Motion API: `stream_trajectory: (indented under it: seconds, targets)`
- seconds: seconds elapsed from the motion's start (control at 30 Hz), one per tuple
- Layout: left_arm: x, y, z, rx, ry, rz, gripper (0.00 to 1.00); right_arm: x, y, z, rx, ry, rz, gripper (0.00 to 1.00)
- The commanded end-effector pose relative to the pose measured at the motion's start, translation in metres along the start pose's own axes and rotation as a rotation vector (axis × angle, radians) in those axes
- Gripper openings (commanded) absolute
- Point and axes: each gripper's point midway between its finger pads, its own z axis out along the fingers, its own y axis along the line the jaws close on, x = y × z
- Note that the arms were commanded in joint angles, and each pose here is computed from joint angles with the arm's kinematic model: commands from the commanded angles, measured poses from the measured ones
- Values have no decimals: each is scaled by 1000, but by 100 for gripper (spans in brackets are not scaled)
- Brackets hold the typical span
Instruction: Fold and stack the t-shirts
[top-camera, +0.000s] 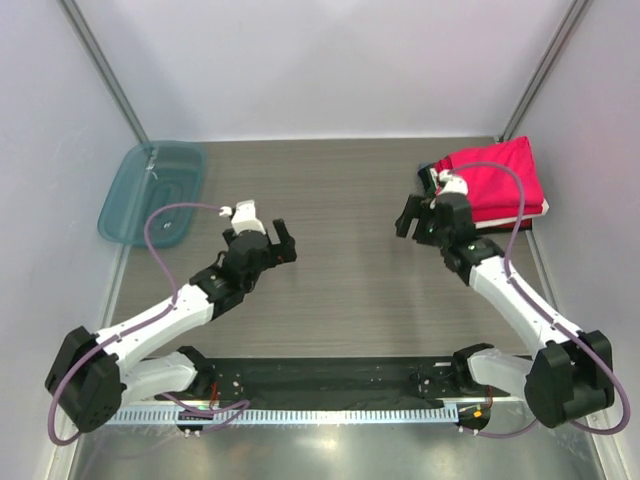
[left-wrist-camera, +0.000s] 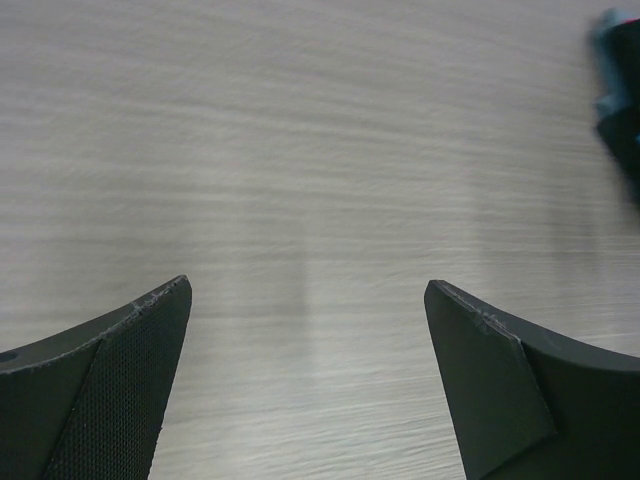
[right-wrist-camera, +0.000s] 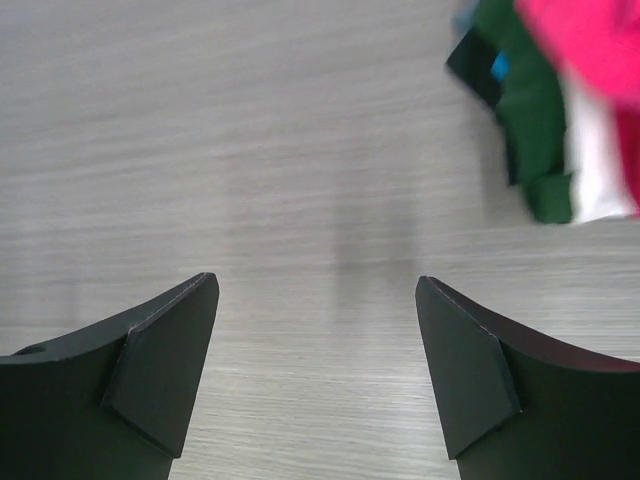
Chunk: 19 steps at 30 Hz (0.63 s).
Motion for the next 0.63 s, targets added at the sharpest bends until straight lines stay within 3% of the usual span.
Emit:
stream_trajectory:
  seconds: [0.0,0.13,0.17,0.2,0.27,0.6]
  targets:
    - [-3,30,-7,-71,-33,-39,99,3,22,8,-69,-126,28,86]
    - [20,58,-15,-90,-9,-35,100,53,29,17,-130,-50,23,86]
    - [21,61,-18,-86,-14,-29,99,51,32,18,-154,-88,36,86]
    - [25,62,-18,-76,-12,-19,100,77,22,20,-158,-60,20,86]
    - [36,69,-19,-73,-8,-1,100,77,19,19,-177,-122,40,87]
    - [35,64,-14,-53,-2,46,99,95,15,29,-156,-64,58,88]
